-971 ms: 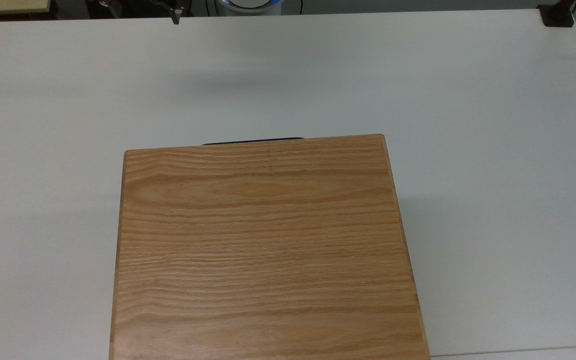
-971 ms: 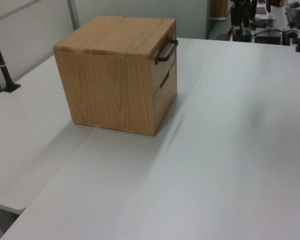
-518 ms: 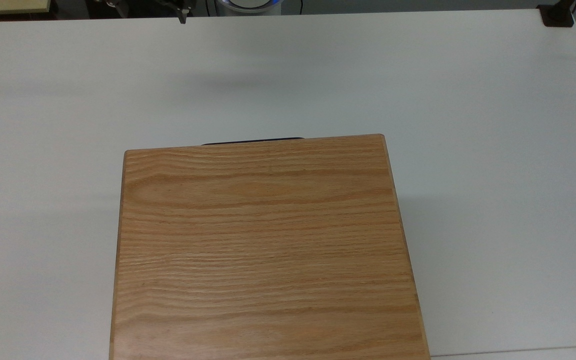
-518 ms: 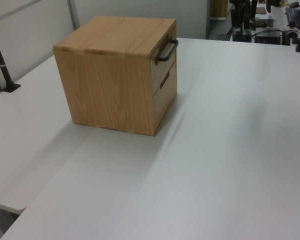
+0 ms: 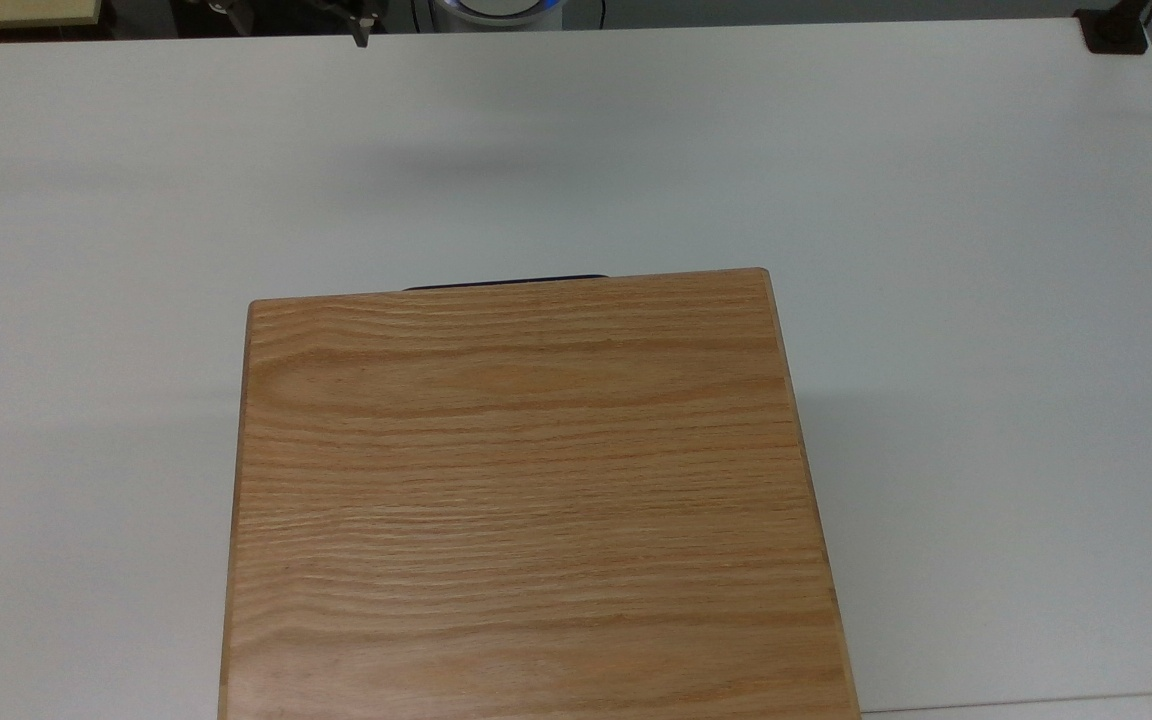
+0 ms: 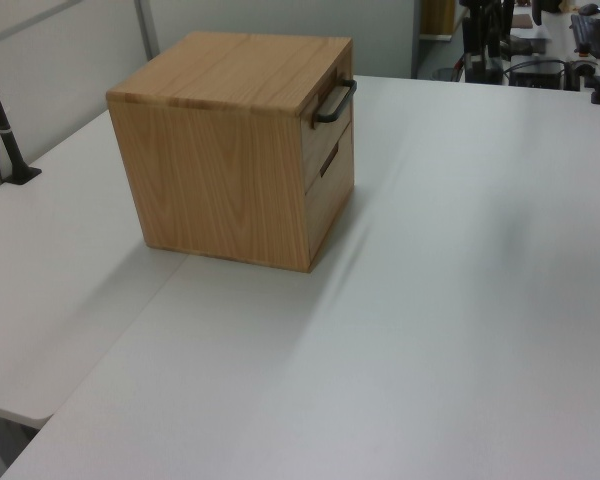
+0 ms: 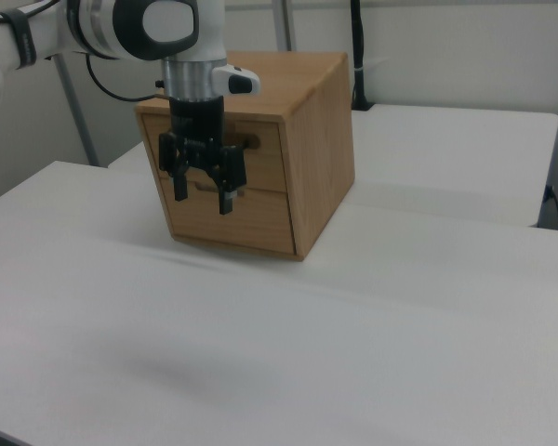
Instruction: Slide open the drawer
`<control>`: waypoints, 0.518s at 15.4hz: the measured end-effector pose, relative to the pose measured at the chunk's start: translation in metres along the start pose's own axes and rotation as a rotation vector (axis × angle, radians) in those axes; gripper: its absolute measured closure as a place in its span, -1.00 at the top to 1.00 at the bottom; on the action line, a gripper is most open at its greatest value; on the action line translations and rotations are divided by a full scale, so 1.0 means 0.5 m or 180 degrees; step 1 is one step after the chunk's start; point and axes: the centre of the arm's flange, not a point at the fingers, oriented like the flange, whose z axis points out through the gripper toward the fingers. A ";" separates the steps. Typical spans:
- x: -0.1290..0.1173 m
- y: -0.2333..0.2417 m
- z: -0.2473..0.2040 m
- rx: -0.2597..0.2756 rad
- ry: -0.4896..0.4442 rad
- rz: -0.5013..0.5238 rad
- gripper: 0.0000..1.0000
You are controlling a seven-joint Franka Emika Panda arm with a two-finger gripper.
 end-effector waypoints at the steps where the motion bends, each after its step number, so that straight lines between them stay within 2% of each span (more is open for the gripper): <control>1: 0.000 -0.001 0.000 0.0001 0.0000 0.0011 1.00; 4: 0.004 -0.009 0.001 -0.0004 0.0008 0.0062 1.00; 6: 0.018 -0.050 0.004 -0.0031 0.0076 0.0044 1.00; 8: 0.032 -0.078 0.000 -0.0043 0.0216 0.0169 1.00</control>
